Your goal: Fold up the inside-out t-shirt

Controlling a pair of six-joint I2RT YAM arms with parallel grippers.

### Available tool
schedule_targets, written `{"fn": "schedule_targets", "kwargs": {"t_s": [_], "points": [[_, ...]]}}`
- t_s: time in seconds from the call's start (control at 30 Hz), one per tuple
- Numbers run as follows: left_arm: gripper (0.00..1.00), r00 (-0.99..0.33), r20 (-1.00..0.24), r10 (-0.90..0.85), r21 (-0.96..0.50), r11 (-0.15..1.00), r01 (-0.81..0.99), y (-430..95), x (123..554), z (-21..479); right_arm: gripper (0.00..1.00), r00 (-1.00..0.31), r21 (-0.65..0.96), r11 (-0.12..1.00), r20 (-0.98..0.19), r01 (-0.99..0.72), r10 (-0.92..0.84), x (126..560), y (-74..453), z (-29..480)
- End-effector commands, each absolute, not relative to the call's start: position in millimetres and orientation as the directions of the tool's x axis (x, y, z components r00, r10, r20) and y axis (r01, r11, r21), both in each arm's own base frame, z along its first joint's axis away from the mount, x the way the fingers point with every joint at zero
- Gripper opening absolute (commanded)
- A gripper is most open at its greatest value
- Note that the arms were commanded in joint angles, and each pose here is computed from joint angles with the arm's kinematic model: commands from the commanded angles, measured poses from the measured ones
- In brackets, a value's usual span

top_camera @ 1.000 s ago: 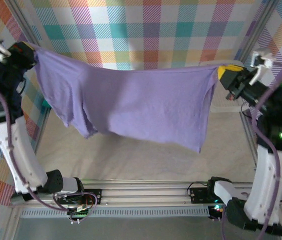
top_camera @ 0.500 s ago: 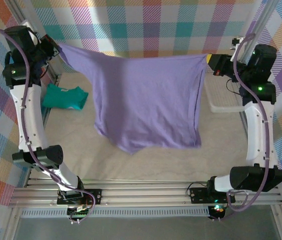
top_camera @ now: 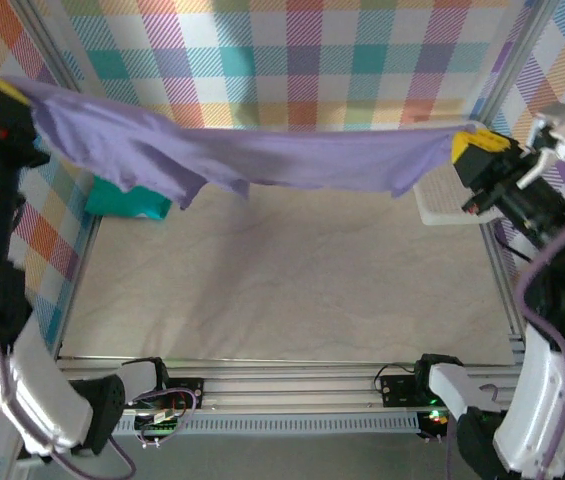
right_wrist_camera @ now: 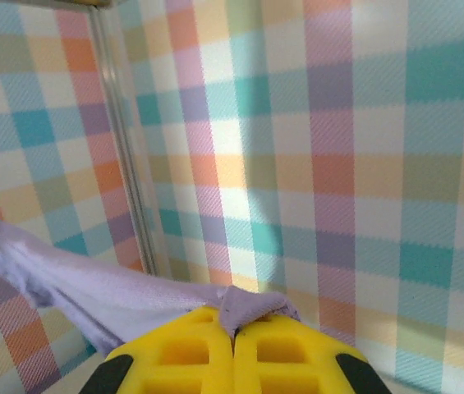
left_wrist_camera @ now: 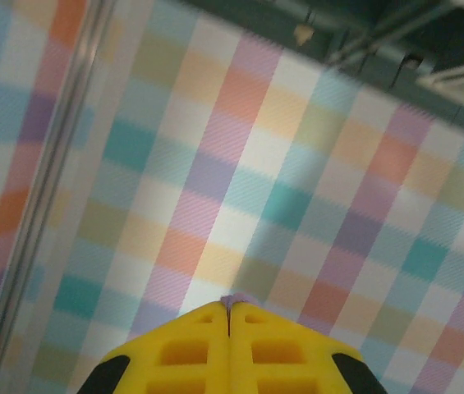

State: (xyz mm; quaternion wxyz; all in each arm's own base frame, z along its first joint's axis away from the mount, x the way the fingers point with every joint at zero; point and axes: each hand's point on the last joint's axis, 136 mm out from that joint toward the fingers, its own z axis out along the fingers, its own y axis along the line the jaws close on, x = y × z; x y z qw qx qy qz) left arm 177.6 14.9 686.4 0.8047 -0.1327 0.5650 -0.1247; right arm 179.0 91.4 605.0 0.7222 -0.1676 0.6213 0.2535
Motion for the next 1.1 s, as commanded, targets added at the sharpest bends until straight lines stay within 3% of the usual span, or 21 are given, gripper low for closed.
{"fn": "schedule_targets", "kwargs": {"t_s": [0.0, 0.2, 0.43, 0.63, 0.83, 0.97, 1.07], "points": [[0.0, 0.463, -0.84, -0.282, -0.301, 0.953, 0.035, 16.7, 139.2, 716.0, 0.0, 0.137, 0.033, 0.82, -0.981, -0.572, 0.135, 152.6, 94.2, 615.0], [0.0, 0.472, -0.835, -0.283, -0.283, 0.956, 0.074, 12.7, 153.2, 729.2, 0.0, 0.204, -0.024, 0.832, -0.973, -0.554, 0.108, 130.5, 94.4, 633.7], [0.0, 0.329, -0.88, -0.341, -0.324, 0.94, 0.107, 19.2, 265.0, 703.9, 0.0, 0.113, 0.034, 0.832, -0.987, -0.554, 0.115, 197.9, 86.9, 611.5], [0.0, 0.103, -0.923, -0.371, -0.367, 0.929, 0.056, 28.7, 409.4, 617.2, 0.0, -0.064, 0.169, 0.808, -0.985, -0.564, 0.162, 307.7, 78.6, 554.7], [0.01, -0.15, -0.921, -0.36, -0.362, 0.932, -0.013, 17.6, 561.2, 479.2, 0.0, -0.274, 0.274, 0.834, -0.949, -0.479, 0.154, 464.3, 77.2, 440.6], [0.13, -0.304, -0.874, -0.379, -0.375, 0.924, -0.073, 10.0, 640.5, 377.5, 0.12, -0.455, 0.377, 0.843, -0.872, -0.384, 0.182, 574.3, 81.5, 338.5], [0.34, -0.332, -0.86, -0.388, -0.381, 0.92, -0.087, 9.9, 663.7, 339.7, 0.24, -0.56, 0.374, 0.88, -0.813, -0.293, 0.159, 620.0, 82.0, 279.6]]}}
